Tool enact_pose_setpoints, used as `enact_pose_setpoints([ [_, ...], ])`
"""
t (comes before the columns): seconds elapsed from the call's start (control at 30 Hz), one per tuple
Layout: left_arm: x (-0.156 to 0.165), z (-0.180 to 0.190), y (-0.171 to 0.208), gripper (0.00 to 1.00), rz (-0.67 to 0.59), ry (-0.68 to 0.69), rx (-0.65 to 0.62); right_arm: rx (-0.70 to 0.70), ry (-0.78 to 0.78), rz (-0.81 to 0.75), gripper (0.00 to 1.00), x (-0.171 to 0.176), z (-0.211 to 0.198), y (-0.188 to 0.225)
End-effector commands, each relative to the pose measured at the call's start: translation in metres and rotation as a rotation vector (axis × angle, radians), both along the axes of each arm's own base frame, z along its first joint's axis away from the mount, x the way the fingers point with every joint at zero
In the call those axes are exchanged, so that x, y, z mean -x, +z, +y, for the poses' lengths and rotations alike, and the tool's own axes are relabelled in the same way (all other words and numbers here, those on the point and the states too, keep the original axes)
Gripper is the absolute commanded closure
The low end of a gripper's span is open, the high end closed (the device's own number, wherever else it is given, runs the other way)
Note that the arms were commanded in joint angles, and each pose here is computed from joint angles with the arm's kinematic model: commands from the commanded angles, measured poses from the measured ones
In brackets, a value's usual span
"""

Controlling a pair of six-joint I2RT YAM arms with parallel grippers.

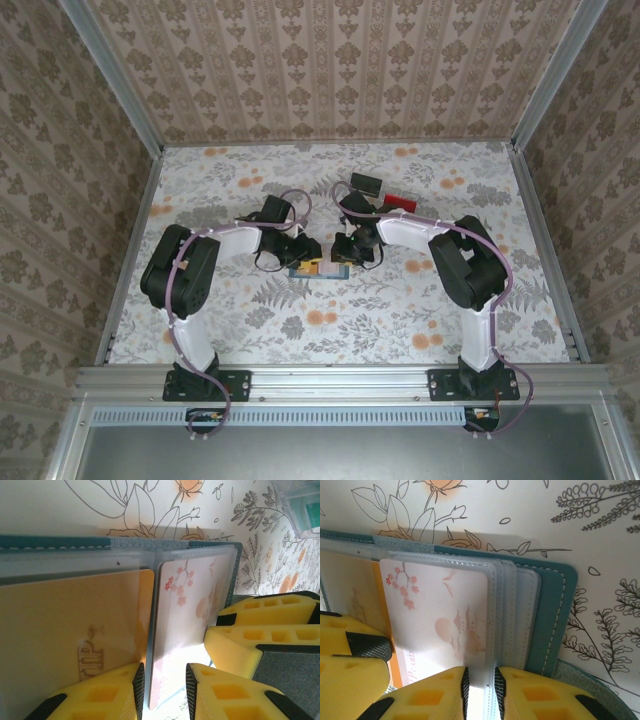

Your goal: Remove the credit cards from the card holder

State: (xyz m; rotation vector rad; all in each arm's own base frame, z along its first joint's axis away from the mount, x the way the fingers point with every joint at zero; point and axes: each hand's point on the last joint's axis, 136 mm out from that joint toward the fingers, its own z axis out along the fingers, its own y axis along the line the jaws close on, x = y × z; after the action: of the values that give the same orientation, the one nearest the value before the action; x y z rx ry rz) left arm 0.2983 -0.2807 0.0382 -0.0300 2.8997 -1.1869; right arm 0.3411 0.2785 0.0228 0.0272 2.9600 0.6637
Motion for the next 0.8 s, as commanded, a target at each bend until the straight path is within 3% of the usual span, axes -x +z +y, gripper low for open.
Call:
enact_pose_setpoints([
  [0.0,0.006,-0.003,-0.008,0.69,0.051,-0.011,0.013,0.105,0.020,0.076,0.73,0.017,-0.012,-0.037],
  [0.37,0.002,-0.007,-0.005,0.71,0.042,-0.017,0.016,0.127,0.023,0.087,0.75,0.022,-0.014,-0.044],
  [0.63,0.007,0.028,-0.014,0.71,0.008,-0.004,-0.184,0.154,0.017,0.078,0.77,0.021,-0.020,-0.044],
  [0.77,0.002,0.005,0.016,0.70,-0.066,-0.048,-0.050,0.154,0.017,0.078,0.77,0.021,-0.019,-0.045],
])
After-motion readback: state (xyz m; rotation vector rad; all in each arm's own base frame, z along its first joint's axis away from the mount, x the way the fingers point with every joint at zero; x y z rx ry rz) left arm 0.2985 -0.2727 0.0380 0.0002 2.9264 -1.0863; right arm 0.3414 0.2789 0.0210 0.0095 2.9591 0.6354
